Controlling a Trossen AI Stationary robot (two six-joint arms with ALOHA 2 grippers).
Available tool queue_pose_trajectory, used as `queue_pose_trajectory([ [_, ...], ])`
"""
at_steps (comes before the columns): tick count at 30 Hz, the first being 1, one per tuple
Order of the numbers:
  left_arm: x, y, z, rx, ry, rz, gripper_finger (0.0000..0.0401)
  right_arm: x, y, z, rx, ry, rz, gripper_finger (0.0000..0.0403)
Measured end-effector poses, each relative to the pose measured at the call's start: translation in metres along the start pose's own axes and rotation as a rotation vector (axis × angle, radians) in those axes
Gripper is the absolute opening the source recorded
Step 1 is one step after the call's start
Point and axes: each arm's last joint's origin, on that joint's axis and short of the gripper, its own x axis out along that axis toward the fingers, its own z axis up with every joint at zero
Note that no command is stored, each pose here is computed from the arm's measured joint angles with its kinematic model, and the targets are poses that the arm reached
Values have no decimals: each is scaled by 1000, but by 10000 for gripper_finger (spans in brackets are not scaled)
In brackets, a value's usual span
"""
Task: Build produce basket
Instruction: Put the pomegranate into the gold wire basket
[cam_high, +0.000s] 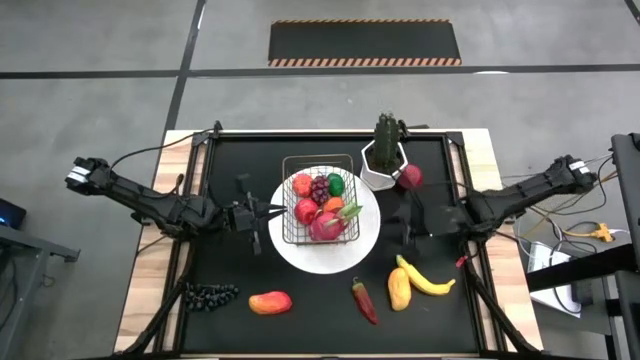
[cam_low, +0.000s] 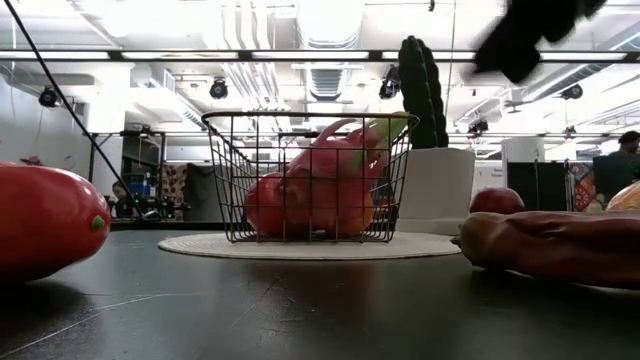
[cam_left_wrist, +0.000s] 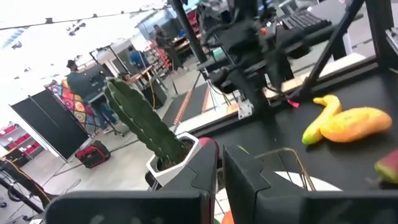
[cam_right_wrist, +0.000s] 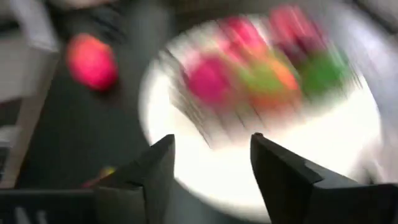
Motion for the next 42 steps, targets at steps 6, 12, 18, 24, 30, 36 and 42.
queue_pose_trajectory([
  [6,0,0,1,-7,-29,15,10,3,18,9,-427,-457,111,121],
  [12,6,-4,1,-136,-89,39,10,19,18,6,-740,-731,49,23],
  [18,21,-17,-5,-272,-80,26,10,34,25,26,-762,-909,-42,9],
  [24,38,-35,-15,-305,-59,14,10,47,34,81,-726,-937,-93,8],
  [30,46,-43,-22,-299,-40,8,10,52,41,94,-775,-683,-33,8],
  [36,47,-45,-23,-301,-42,9,10,45,46,88,-636,-379,84,8],
  [42,47,-44,-22,-302,-43,10,10,31,37,68,-464,24,83,8],
])
